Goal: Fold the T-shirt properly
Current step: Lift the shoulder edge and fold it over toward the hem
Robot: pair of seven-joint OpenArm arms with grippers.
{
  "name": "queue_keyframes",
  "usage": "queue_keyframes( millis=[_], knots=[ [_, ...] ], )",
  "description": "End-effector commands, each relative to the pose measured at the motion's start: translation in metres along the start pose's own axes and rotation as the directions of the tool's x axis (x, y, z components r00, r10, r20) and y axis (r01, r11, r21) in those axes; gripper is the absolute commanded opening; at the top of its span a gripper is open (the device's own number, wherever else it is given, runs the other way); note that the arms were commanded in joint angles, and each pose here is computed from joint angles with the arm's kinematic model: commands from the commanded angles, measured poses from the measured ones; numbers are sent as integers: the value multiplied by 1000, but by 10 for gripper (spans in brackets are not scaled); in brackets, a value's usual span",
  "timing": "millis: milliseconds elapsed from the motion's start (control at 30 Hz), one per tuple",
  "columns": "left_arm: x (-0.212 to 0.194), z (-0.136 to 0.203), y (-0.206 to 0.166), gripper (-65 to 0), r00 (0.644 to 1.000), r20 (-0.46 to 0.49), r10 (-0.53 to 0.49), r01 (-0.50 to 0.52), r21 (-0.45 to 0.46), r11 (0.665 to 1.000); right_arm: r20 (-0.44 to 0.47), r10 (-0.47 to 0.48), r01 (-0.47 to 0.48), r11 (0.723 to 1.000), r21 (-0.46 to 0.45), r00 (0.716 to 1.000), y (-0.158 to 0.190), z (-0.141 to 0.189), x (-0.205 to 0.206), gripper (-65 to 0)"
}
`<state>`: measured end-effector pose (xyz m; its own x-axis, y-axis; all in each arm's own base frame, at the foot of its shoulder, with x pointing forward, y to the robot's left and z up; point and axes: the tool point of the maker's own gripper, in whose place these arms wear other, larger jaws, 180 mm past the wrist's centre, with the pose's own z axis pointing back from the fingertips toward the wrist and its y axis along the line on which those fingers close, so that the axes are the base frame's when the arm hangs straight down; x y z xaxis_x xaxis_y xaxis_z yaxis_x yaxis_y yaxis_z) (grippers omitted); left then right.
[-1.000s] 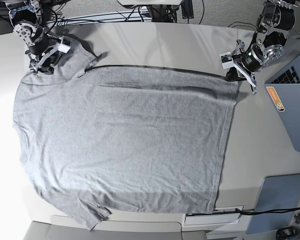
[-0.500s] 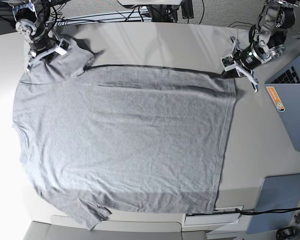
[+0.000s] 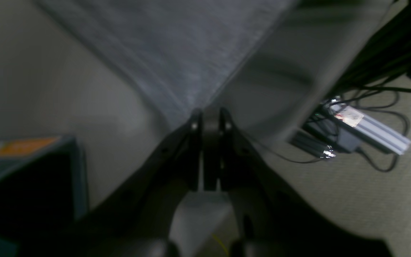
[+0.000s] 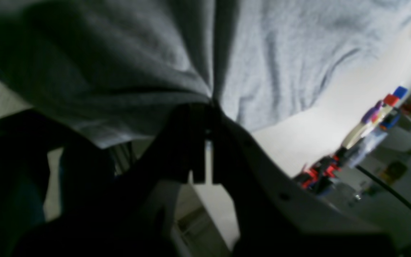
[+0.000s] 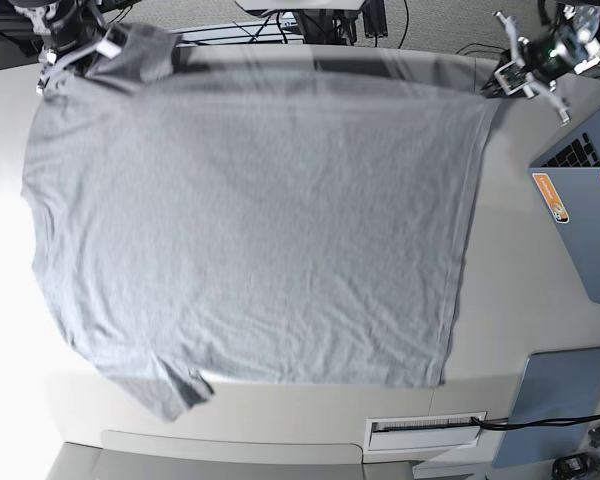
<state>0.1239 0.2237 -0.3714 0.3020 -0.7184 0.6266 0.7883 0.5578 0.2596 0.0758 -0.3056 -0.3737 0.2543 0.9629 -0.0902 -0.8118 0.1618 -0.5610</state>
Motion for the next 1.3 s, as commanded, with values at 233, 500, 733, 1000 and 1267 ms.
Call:
queue_keyframes(
  millis=[233, 500, 733, 1000, 1267],
  knots=[
    [5, 51, -17, -650, 999, 46, 26, -24, -30, 999, -25, 53, -53, 999, -7, 998, 19, 26, -14, -650],
    [21, 56, 9, -650, 992, 128, -7, -1, 63, 998, 7, 48, -46, 979, -199, 999, -25, 33, -2, -650],
    [29, 46, 43, -650, 989, 135, -54, 32, 160, 987, 49, -29, 44, 939, -342, 998, -78, 17, 11, -650],
    [36, 29, 88, -650, 966, 258, 22, -88, 248, 965, 151, -91, 147, 898, -415, 984, -130, 5, 33, -650],
    [41, -36, 98, -650, 979, 201, 33, -87, 268, 959, 228, -140, 233, 859, -456, 963, -158, 2, 42, -650]
  ],
)
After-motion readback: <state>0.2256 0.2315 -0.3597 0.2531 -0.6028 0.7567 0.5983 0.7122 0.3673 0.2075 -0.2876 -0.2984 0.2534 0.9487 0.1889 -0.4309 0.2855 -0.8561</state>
